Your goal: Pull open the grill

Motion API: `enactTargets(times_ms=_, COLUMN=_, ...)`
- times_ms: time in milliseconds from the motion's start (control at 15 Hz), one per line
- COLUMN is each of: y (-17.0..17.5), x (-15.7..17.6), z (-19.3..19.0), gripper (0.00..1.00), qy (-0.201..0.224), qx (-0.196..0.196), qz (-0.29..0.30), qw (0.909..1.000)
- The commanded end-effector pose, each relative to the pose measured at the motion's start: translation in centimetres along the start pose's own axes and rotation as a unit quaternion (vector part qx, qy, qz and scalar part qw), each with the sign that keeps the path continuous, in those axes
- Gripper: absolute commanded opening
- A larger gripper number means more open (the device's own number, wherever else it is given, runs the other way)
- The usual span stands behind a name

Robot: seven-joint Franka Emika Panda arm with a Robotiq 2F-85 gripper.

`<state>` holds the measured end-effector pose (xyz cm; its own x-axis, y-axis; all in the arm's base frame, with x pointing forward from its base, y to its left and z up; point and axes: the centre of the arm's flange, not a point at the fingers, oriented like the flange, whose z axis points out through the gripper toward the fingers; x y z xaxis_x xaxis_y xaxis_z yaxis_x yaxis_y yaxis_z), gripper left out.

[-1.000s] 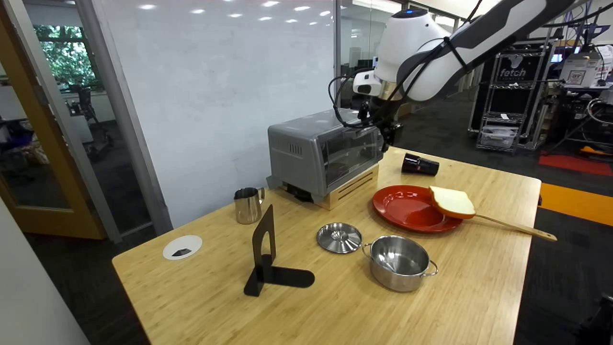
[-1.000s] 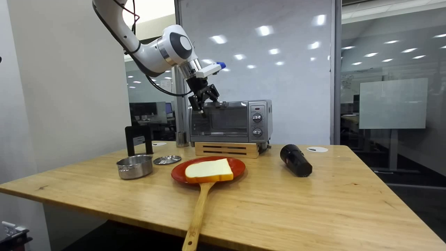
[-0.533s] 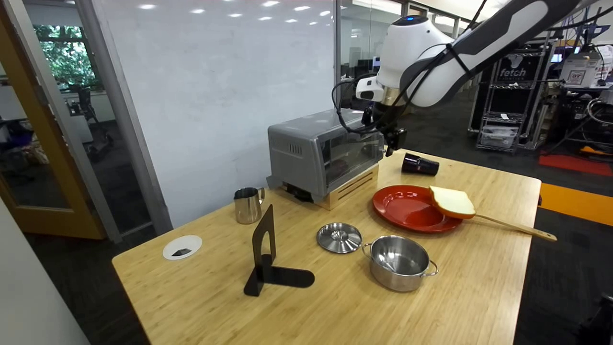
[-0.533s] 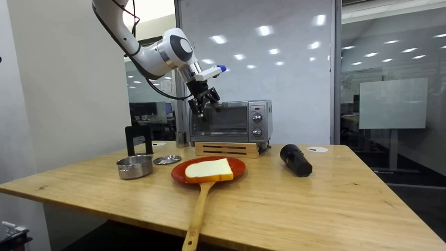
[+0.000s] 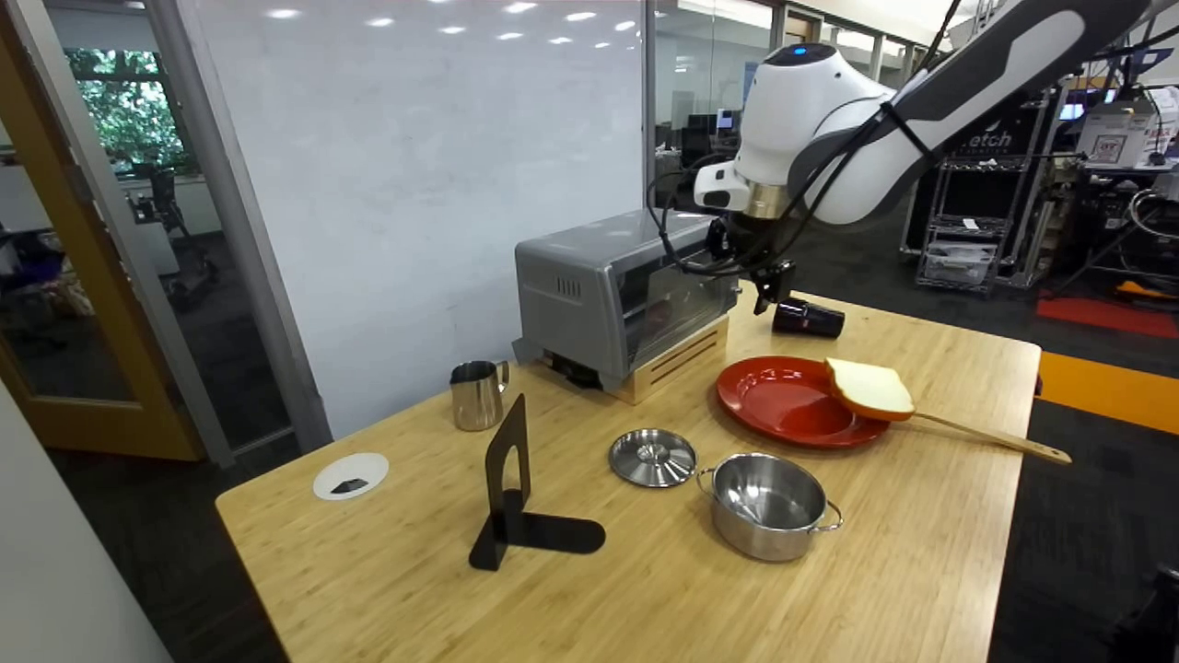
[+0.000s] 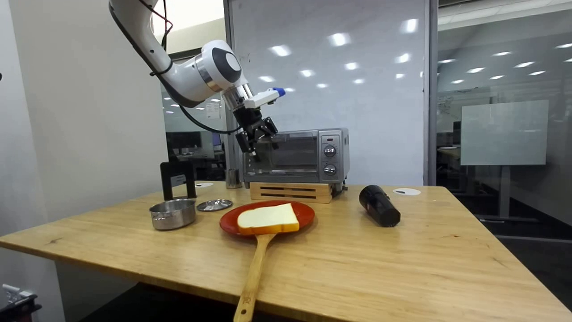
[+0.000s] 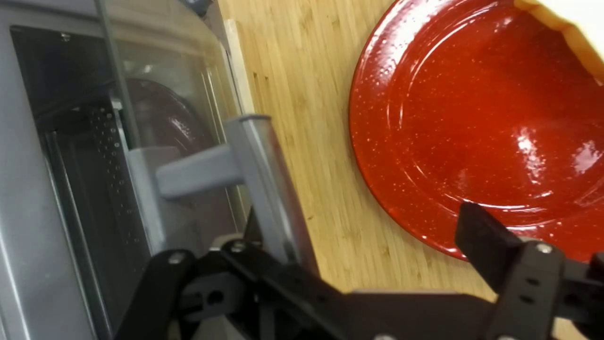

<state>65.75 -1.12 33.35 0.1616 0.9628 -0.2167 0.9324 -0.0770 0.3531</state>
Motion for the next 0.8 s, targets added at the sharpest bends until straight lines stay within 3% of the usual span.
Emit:
enactTargets(times_ms=0, y=-3.2, x=0.5, z=-1.0, gripper=1.00, qy=0.002, qx=-0.006, qz=-0.009, qw=0.9999)
enactTargets(times_ms=733, y=-6.6, x=0.6, z=-3.3, gripper=1.00, qy=0.015, qx=-0.005, qz=-0.015, qw=0.9998)
